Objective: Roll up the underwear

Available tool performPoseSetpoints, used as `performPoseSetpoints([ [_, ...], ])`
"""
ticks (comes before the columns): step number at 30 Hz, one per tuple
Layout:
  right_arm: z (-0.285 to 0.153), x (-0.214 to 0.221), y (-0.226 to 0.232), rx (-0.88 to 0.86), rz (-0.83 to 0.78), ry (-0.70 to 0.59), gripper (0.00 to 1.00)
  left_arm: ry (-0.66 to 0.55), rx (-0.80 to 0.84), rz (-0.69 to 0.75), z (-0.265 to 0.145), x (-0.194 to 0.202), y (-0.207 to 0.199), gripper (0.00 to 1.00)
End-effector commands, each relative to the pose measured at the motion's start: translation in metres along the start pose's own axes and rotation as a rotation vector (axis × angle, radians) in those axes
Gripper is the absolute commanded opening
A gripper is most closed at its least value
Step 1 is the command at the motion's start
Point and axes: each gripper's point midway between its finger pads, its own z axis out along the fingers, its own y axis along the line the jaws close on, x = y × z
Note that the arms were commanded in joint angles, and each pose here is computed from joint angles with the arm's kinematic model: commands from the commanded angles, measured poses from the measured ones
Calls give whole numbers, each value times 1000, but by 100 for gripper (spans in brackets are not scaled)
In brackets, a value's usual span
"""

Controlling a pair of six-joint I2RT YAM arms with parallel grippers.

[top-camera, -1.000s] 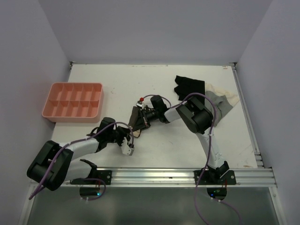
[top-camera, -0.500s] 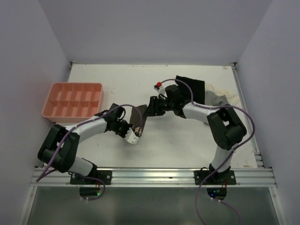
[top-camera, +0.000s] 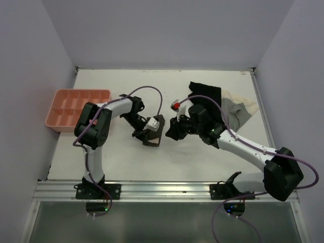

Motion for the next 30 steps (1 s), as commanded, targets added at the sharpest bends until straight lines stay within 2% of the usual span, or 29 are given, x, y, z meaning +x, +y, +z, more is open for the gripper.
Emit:
performPoseSetpoints([
  [1, -5, 18, 22, 11, -192, 46, 33, 75, 240, -331, 16, 30, -45, 0],
  [7, 6, 48, 53, 9, -421, 95, 41, 82, 289, -502, 29, 43, -41, 0],
  [10, 17, 57, 60, 12, -509, 112, 48, 96, 317, -533, 32, 48, -44, 0],
  [12, 27, 54, 66, -7, -560, 99, 51, 105, 323, -543, 34, 52, -45, 0],
  [15, 49, 66, 67, -26, -625, 149, 54, 113, 330, -545, 35, 55, -46, 0],
  [21, 89, 82, 82, -88, -696, 186, 55, 104, 318, -547, 37, 55, -42, 0],
  [30, 105, 85, 85, -94, -716, 171, 53, 101, 312, -547, 39, 57, -40, 1],
])
